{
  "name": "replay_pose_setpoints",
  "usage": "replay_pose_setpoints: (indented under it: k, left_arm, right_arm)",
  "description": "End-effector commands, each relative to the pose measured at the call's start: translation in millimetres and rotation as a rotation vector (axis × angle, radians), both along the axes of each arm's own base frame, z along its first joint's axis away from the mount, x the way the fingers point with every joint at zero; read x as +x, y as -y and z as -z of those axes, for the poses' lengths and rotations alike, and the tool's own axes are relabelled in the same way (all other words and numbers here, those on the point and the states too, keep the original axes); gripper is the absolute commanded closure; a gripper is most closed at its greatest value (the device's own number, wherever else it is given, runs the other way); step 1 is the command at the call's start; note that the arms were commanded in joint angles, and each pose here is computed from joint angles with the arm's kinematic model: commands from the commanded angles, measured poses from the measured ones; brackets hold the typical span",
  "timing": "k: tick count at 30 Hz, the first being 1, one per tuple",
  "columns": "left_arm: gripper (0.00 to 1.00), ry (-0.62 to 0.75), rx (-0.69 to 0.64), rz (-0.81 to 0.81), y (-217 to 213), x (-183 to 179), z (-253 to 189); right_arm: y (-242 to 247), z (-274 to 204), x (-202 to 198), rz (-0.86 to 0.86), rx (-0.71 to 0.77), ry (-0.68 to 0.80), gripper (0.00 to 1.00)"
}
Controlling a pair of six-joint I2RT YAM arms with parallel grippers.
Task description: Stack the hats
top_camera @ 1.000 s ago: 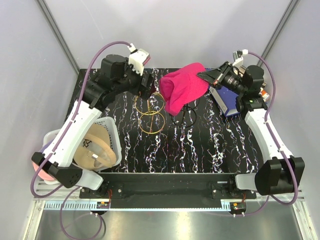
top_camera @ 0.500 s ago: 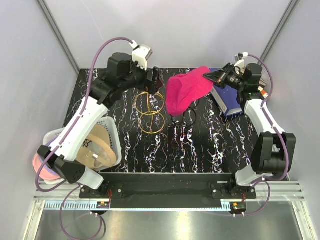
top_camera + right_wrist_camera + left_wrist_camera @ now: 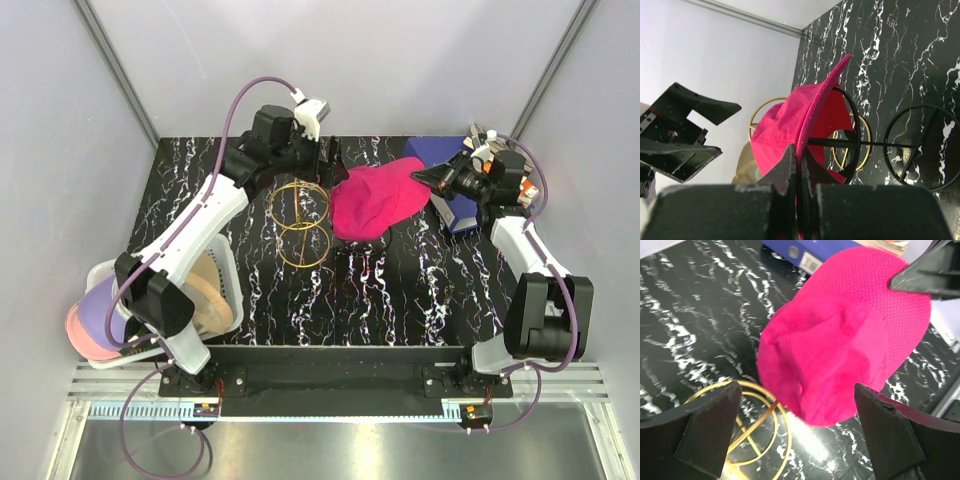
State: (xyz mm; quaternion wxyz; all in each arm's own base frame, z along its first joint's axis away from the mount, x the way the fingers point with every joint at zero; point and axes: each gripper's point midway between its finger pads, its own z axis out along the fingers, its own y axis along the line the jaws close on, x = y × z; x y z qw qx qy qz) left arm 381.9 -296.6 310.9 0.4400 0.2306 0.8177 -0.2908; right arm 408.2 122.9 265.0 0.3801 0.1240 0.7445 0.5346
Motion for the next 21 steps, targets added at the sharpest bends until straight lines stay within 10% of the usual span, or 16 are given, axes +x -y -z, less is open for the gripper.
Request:
replay_pose_setpoints:
  k: [1, 21]
  left_arm:
    - [0.01, 0.063, -0.136, 0.069, 24.8, 5.8, -32.7]
    - [0.01, -0.058, -0.091, 0.072, 38.0, 11.8, 25.6]
  right_arm:
    - [-1.3, -9.6, -10.1, -0.01, -0.032, 0.072, 1.0]
    - [21.9, 45.9, 2.7, 0.105, -0.082, -0.019, 1.0]
